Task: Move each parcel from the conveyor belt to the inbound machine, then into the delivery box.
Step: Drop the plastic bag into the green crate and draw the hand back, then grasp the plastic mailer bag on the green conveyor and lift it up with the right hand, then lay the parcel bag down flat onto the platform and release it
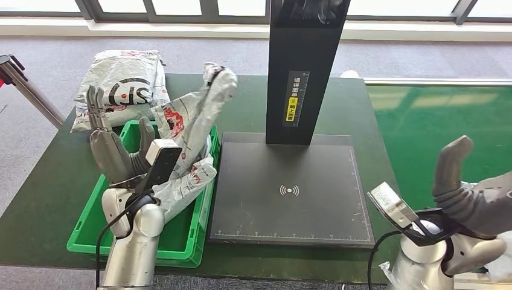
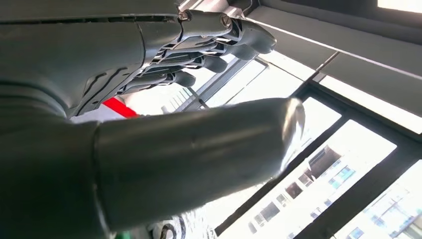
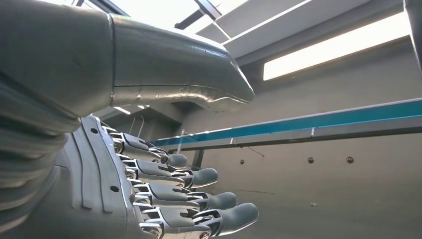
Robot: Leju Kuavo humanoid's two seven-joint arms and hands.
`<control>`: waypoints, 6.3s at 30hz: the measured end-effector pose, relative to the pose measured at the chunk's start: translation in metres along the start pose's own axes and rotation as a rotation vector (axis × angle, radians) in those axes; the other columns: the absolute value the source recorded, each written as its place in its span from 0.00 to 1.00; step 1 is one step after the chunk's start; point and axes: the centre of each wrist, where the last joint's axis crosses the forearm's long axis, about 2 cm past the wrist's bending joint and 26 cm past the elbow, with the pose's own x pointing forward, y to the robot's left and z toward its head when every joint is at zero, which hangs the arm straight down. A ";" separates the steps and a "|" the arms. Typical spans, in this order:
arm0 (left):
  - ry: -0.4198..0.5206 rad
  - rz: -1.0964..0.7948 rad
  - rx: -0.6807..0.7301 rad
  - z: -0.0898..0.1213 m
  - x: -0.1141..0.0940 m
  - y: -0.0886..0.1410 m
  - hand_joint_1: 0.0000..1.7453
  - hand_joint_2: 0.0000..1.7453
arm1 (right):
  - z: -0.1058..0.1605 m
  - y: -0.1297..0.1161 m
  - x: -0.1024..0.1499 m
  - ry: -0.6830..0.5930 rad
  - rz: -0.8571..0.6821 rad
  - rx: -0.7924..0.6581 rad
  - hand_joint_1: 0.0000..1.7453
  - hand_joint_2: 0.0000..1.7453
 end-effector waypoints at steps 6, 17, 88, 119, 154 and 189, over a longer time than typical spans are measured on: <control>-0.042 0.125 0.113 -0.003 -0.011 0.013 0.00 0.00 | 0.004 0.002 -0.002 0.006 0.004 0.017 0.00 1.00; -0.055 0.219 0.231 -0.002 -0.024 0.024 0.00 0.25 | 0.010 0.005 -0.004 0.019 0.005 0.042 0.00 1.00; -0.102 1.736 -0.683 0.061 0.086 -0.068 0.00 1.00 | 0.252 0.023 -0.173 1.008 1.033 1.321 0.00 1.00; -0.129 1.724 -0.694 0.058 0.088 -0.066 0.00 1.00 | 0.252 0.021 -0.176 1.042 0.943 1.336 1.00 1.00; -0.106 1.716 -0.668 0.058 0.086 -0.067 0.00 1.00 | 0.131 0.088 0.014 0.461 -0.362 0.622 1.00 1.00; -0.117 1.691 -0.673 0.057 0.083 -0.066 0.00 1.00 | 0.172 0.101 0.047 0.493 -0.682 1.089 0.00 0.00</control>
